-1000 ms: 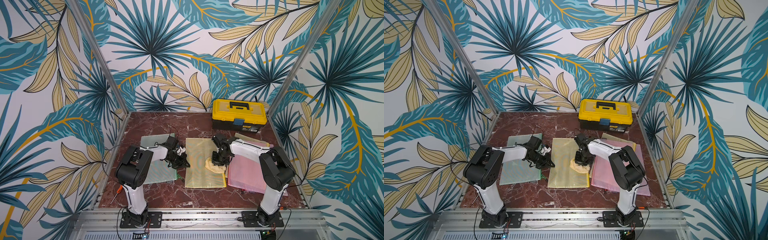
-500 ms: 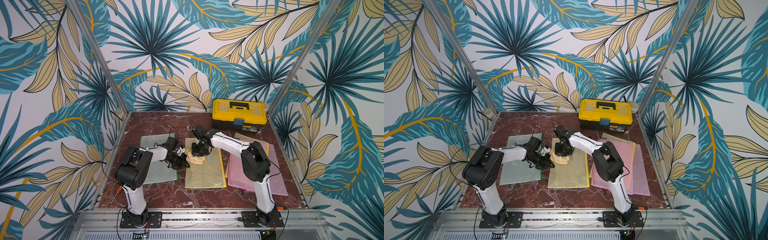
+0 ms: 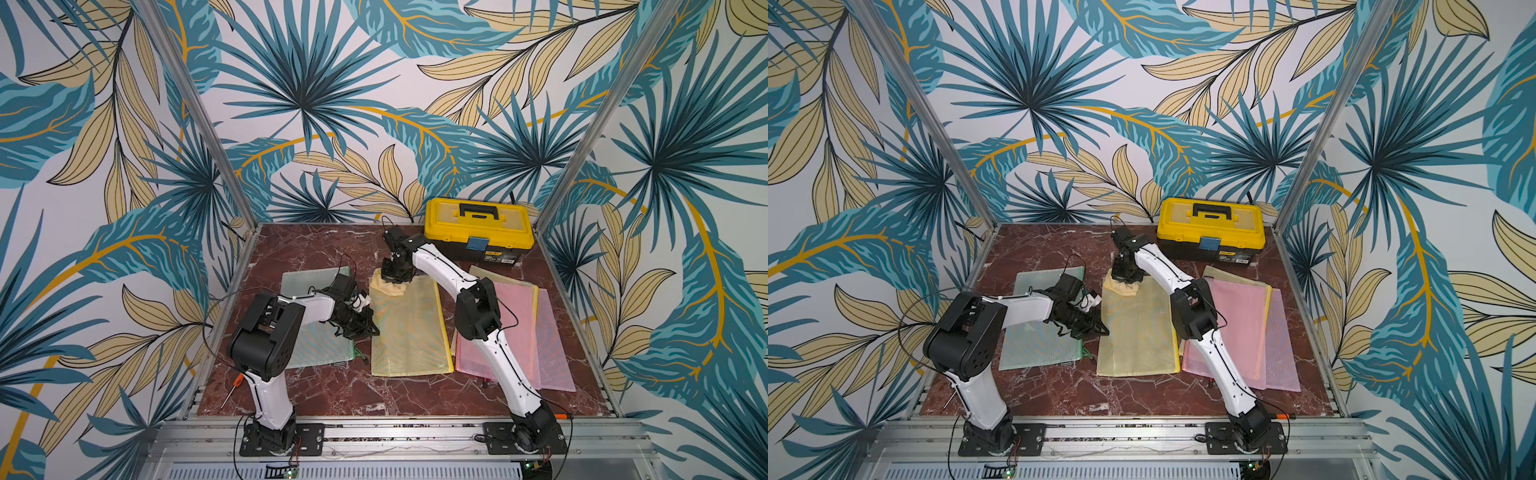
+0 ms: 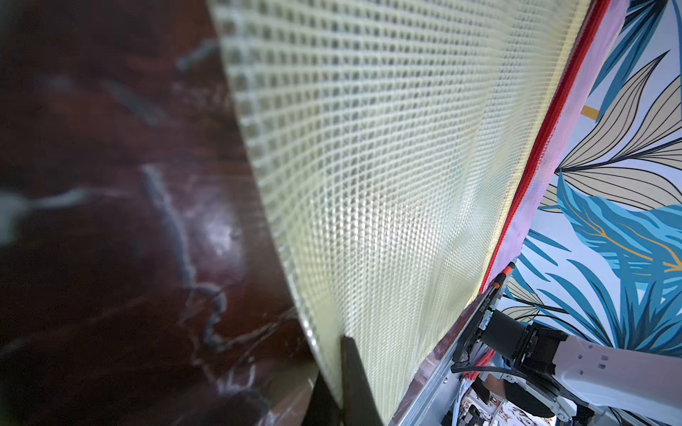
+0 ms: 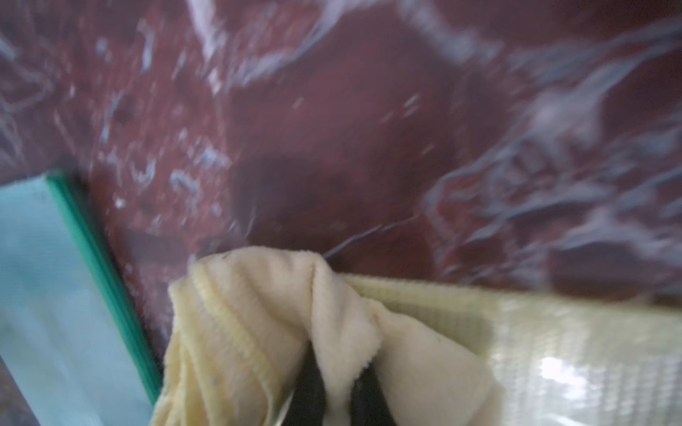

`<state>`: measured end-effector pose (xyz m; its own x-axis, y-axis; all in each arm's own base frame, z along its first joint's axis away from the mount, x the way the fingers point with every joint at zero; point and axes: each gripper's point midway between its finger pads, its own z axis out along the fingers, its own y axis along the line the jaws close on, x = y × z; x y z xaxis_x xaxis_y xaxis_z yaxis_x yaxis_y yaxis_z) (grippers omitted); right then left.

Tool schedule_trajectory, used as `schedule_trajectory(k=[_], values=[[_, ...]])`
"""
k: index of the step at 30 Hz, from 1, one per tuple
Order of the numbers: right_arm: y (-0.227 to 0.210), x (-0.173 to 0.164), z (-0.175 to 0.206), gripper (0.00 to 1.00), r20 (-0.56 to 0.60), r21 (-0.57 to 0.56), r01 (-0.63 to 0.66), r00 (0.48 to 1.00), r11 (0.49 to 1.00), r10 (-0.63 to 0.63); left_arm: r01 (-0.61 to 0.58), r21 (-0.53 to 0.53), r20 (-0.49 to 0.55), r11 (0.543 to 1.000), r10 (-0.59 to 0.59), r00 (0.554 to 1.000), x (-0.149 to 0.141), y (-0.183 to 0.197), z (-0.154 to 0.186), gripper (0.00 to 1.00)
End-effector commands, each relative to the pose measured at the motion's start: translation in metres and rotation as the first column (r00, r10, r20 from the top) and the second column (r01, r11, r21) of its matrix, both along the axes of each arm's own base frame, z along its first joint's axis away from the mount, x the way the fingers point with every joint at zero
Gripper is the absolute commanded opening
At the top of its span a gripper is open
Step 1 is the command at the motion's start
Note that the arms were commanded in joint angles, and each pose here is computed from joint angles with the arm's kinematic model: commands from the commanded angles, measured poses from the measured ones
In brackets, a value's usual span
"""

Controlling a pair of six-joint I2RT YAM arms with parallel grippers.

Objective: Wipe the document bag
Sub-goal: Wipe the dirt from the document bag.

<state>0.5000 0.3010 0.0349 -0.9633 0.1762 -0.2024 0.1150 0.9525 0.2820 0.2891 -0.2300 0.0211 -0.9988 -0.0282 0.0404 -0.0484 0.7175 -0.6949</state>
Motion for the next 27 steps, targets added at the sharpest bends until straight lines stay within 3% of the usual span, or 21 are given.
schedule_trajectory(k=[1,6,9,13,16,21,24,27], values=[[-0.017,-0.019,-0.012,0.0,-0.061,-0.086,-0.03,0.998,0.996,0.024,0.001,0.055,-0.024,0.998,0.001,1.0,-0.006,0.007,-0.009,0.0],[0.044,-0.058,0.001,0.0,-0.054,-0.012,-0.162,0.985,0.987,0.161,-0.004,0.062,-0.035,0.998,0.007,0.999,-0.001,0.008,-0.016,0.0],[0.053,-0.073,-0.004,0.0,-0.085,0.007,-0.153,0.985,0.988,0.153,-0.011,0.063,-0.038,0.998,0.013,0.999,0.0,0.009,-0.016,0.0],[0.014,-0.074,-0.016,0.0,-0.11,-0.027,-0.068,0.992,0.997,0.065,-0.022,0.07,-0.028,0.997,0.024,0.999,0.0,0.012,-0.012,0.0],[-0.044,-0.076,-0.023,0.0,-0.143,-0.032,0.053,0.988,0.998,-0.057,-0.035,0.08,-0.025,0.996,0.037,0.999,-0.001,0.016,-0.011,0.0],[-0.141,-0.092,-0.011,0.0,-0.118,-0.159,0.179,0.973,0.971,-0.199,-0.042,0.092,-0.036,0.995,0.045,0.998,-0.003,0.019,-0.015,0.0],[-0.161,-0.099,-0.006,0.0,-0.113,-0.193,0.211,0.965,0.958,-0.236,-0.047,0.106,-0.04,0.993,0.051,0.998,-0.003,0.021,-0.019,0.0],[-0.139,-0.1,-0.006,0.0,-0.122,-0.132,0.212,0.966,0.968,-0.228,-0.054,0.111,-0.051,0.992,0.06,0.997,-0.004,0.022,-0.021,0.0]])
